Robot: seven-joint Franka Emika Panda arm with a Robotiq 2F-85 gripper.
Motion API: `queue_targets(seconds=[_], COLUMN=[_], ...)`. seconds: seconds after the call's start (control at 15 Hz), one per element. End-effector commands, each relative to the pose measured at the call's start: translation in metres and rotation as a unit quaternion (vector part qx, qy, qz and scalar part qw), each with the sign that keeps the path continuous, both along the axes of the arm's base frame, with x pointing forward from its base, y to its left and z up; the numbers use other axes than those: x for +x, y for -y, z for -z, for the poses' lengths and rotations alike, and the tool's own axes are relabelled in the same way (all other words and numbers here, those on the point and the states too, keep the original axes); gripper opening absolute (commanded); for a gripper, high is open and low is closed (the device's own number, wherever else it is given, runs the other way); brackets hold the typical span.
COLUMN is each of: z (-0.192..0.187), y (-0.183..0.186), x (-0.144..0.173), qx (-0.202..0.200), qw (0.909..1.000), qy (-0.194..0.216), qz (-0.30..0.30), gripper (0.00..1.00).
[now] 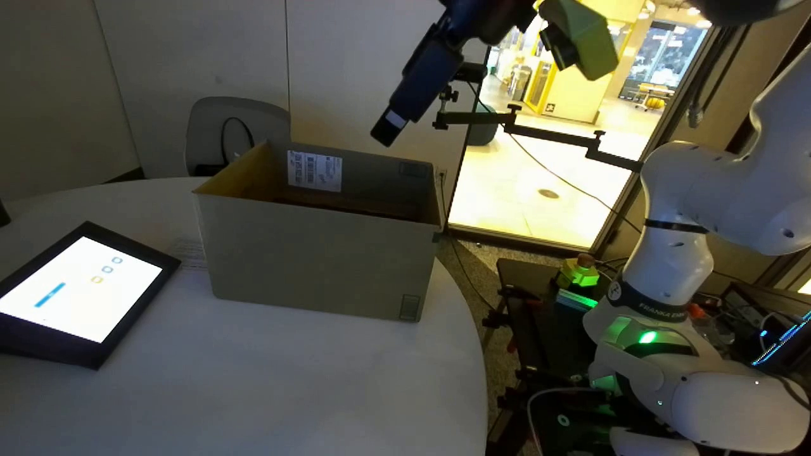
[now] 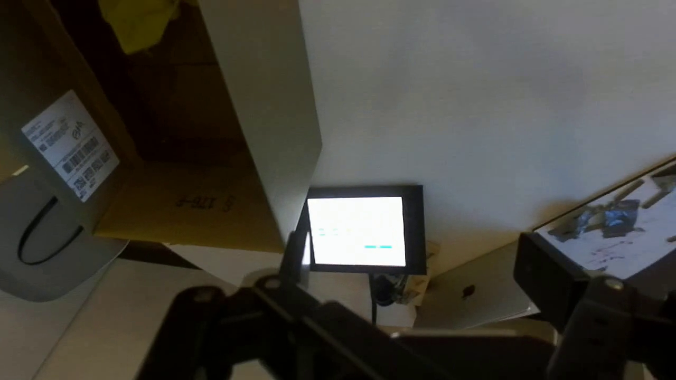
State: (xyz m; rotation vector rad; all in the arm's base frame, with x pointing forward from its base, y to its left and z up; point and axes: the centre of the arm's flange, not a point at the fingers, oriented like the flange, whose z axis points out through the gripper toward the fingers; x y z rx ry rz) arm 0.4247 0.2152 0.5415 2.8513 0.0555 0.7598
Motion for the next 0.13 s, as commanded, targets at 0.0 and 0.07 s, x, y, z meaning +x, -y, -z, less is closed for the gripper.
queue_targets(seconds=[0.0, 0.07], z=[-0.0032, -0.0049], y=[0.0004, 0.0003], x=[-0.0023, -0.0034], qx=[0.002, 0.003], qw=[1.0000, 1.0000], qy=[-0.006, -0.008], qz=[0.000, 0.000], gripper=[1.00, 1.00])
